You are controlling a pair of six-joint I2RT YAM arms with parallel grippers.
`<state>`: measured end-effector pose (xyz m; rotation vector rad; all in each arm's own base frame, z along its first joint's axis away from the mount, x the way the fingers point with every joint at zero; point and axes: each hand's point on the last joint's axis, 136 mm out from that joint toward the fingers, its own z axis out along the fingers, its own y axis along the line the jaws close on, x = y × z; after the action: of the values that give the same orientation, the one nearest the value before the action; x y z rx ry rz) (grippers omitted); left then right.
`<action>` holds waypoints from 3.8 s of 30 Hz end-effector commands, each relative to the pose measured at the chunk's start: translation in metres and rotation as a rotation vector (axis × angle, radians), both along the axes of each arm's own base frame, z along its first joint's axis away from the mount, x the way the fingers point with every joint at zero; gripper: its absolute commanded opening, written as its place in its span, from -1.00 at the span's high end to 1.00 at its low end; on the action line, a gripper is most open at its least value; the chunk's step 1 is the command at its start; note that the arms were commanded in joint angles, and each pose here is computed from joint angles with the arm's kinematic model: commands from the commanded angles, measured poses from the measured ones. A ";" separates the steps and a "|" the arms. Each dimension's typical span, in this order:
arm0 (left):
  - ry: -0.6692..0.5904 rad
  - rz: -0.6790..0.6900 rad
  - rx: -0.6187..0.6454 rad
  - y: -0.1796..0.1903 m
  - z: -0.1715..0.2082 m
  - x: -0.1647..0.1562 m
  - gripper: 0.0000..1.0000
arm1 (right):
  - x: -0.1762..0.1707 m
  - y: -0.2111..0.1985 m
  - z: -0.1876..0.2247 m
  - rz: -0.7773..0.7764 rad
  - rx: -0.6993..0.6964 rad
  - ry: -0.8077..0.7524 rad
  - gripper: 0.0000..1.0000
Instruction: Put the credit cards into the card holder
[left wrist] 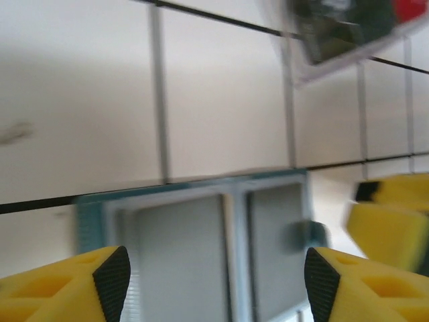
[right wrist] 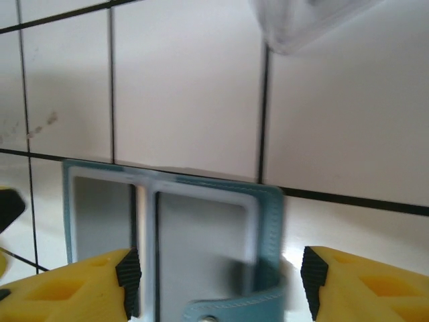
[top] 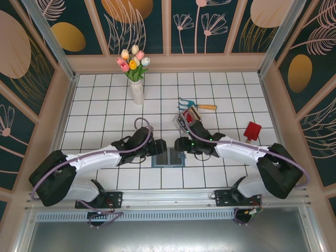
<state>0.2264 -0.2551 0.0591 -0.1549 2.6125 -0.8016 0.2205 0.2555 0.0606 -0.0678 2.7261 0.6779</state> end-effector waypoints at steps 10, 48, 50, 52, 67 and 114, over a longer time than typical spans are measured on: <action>0.126 -0.018 -0.074 0.000 -0.028 -0.012 -0.53 | -0.018 -0.019 -0.029 -0.036 -0.363 -0.003 -0.32; 0.076 -0.077 -0.211 -0.024 0.011 -0.007 1.00 | -0.017 -0.006 -0.016 -0.050 -0.155 -0.025 0.92; 0.048 -0.017 -0.105 -0.007 0.016 0.002 1.00 | -0.014 -0.005 -0.009 -0.060 -0.129 -0.038 0.94; 0.020 0.007 -0.038 0.004 0.024 0.006 1.00 | -0.010 -0.004 -0.003 -0.070 -0.101 -0.054 0.95; 0.028 -0.033 0.290 -0.032 0.034 0.022 1.00 | 0.023 -0.003 -0.007 -0.219 0.180 -0.051 0.97; 0.083 -0.192 -0.074 -0.057 -0.012 0.008 0.04 | 0.028 -0.031 -0.007 -0.289 0.235 -0.038 0.87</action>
<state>0.2378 -0.3005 0.0502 -0.0116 2.6991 -0.9439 0.2444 0.2190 0.0455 0.3810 2.5395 0.8591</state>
